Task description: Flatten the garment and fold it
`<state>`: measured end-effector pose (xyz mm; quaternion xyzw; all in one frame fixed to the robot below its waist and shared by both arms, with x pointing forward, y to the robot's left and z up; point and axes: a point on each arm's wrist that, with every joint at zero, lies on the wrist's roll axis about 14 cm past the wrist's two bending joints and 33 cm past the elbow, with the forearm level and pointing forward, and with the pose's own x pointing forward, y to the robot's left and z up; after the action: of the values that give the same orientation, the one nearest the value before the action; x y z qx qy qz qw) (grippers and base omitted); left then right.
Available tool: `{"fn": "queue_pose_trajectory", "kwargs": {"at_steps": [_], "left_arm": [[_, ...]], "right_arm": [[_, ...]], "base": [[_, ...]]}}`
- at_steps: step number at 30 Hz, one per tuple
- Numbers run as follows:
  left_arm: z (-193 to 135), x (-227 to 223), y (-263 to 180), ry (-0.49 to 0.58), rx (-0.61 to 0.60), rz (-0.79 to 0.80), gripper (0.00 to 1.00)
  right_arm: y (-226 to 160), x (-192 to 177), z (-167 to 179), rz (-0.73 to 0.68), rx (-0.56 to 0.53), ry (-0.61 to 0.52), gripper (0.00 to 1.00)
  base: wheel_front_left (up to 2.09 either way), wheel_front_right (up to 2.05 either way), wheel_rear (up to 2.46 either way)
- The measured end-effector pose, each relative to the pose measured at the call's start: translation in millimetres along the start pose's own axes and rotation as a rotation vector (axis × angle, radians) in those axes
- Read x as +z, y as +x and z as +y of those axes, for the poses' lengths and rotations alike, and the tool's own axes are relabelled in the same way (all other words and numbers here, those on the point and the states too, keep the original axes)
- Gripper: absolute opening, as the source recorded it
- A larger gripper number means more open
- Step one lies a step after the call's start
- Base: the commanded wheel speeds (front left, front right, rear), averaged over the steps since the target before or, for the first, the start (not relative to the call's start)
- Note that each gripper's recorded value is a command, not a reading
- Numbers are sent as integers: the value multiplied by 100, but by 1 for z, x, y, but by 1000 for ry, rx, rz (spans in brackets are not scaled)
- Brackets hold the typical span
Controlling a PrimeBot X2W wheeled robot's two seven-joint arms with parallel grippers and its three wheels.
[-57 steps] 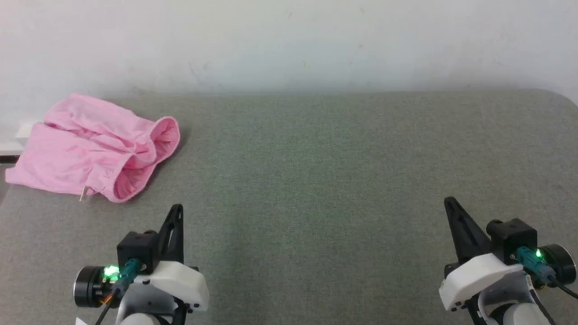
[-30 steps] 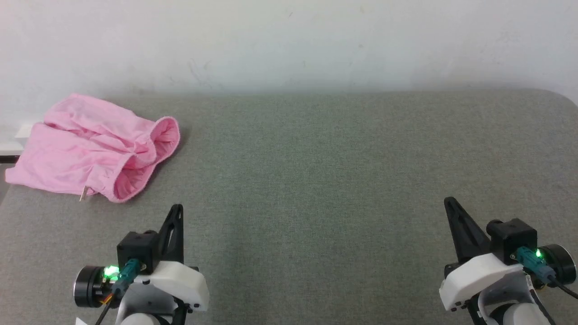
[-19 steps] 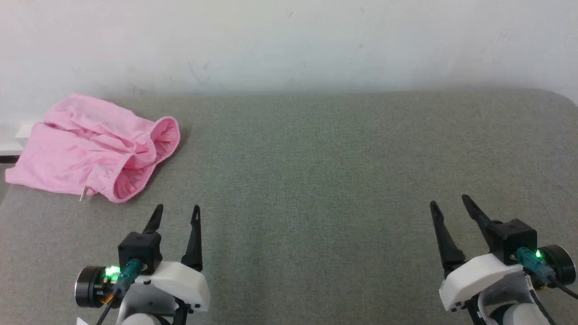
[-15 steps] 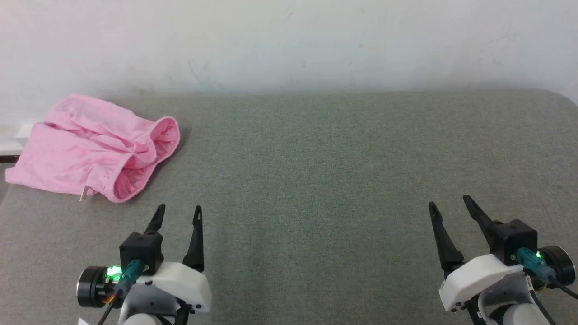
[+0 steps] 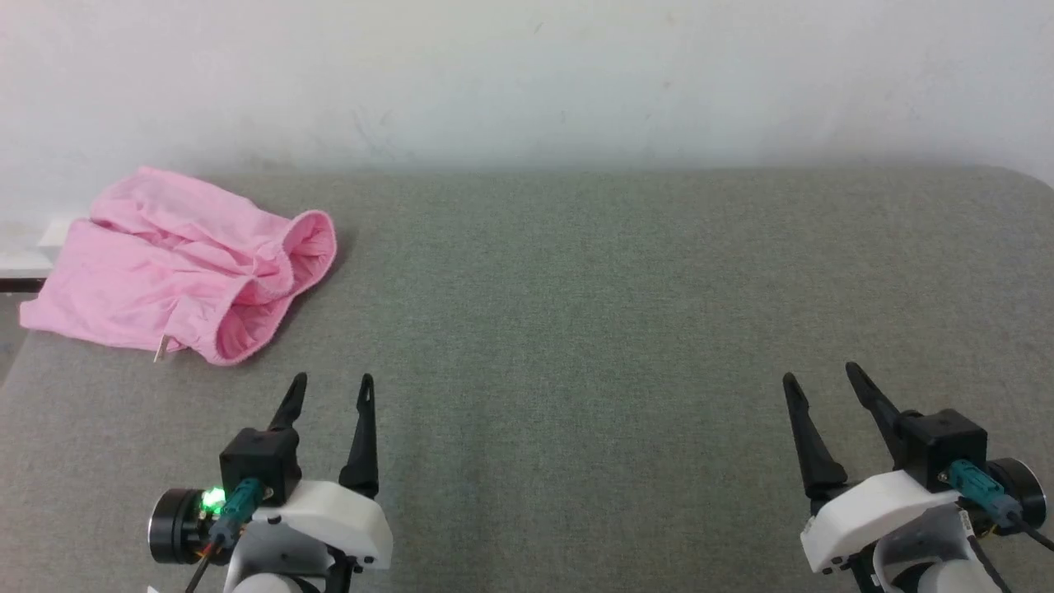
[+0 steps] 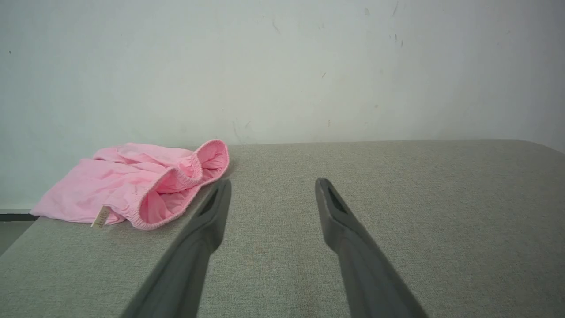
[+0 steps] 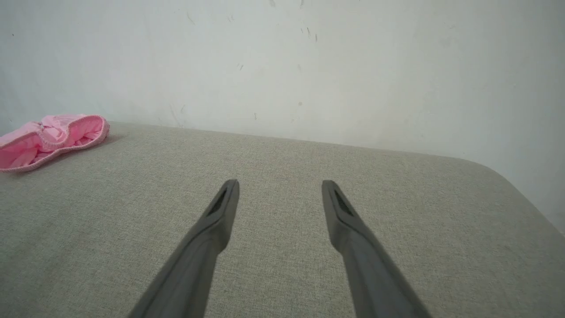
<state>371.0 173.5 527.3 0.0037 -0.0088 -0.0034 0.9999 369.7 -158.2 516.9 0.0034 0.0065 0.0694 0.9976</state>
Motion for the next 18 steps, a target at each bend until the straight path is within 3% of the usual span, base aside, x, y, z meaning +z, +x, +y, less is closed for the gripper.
{"fn": "queue_pose_trajectory", "kwargs": {"at_steps": [18], "left_arm": [[27,2,-17,-32,101,-28,100]], "right_arm": [[10,-7,25,-1,78,47,100]], "base": [[0,0,0]]}}
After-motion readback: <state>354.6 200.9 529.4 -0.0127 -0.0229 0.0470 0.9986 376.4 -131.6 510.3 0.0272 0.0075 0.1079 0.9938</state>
